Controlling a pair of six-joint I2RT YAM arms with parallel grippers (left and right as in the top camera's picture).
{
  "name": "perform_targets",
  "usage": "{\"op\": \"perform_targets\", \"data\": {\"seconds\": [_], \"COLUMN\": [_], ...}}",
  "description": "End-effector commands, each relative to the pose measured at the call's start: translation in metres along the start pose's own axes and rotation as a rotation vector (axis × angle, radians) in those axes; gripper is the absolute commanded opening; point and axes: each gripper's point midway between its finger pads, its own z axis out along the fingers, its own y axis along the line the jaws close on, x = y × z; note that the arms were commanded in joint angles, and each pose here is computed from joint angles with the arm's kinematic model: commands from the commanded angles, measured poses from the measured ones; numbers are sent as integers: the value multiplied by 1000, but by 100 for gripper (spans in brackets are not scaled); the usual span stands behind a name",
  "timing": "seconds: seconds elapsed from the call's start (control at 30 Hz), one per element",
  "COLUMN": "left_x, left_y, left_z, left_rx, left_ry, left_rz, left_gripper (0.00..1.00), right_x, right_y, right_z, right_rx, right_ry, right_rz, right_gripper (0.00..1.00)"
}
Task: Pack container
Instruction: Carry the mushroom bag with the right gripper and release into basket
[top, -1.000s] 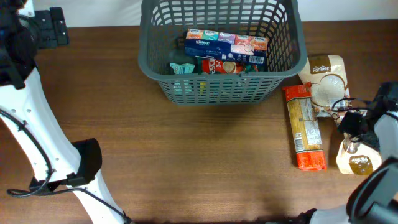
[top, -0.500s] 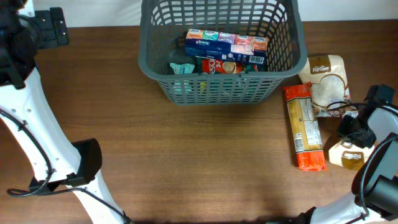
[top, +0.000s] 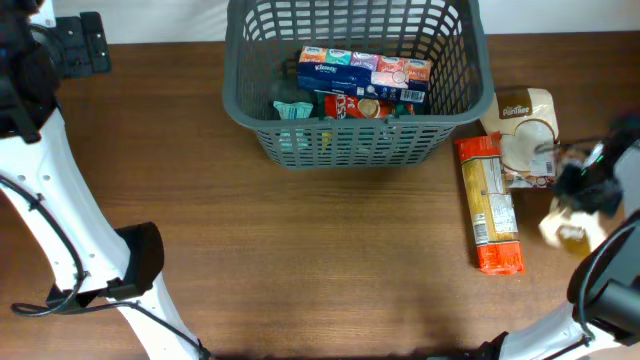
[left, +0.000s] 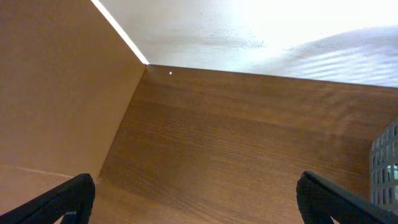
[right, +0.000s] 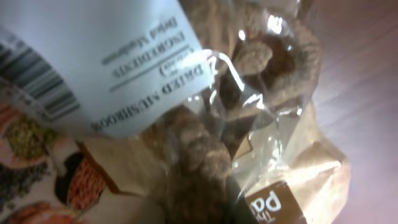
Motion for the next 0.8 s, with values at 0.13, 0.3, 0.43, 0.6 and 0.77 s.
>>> {"op": "perform_targets", "data": {"seconds": [0.13,0.3,0.43,0.6,0.77], "left_x": [0,0,0,0,0], "left_y": [4,4,4,4,4], "left_z": [-3,-3,-3,-3,-3], "left_rx": [-13,-13,-13,-13,-13], "left_ry": [-3,-3,-3,-3,-3], "left_rz": [-19,-19,-19,-19,-19], "left_gripper": [99,99,99,99,99], "right_x": [-69,-65,-35,18,48], "right_y": [34,84,140,218,283], "right_z": [-159,-267,-335,-387,-398], "right_rx": [-247,-468,-552,-611,-575], "right_ry": [-311,-497,-653,-816,-917], "right_rz": [-6,-119,-413,-800,-1017], "right_gripper": [4,4,4,4,4]}}
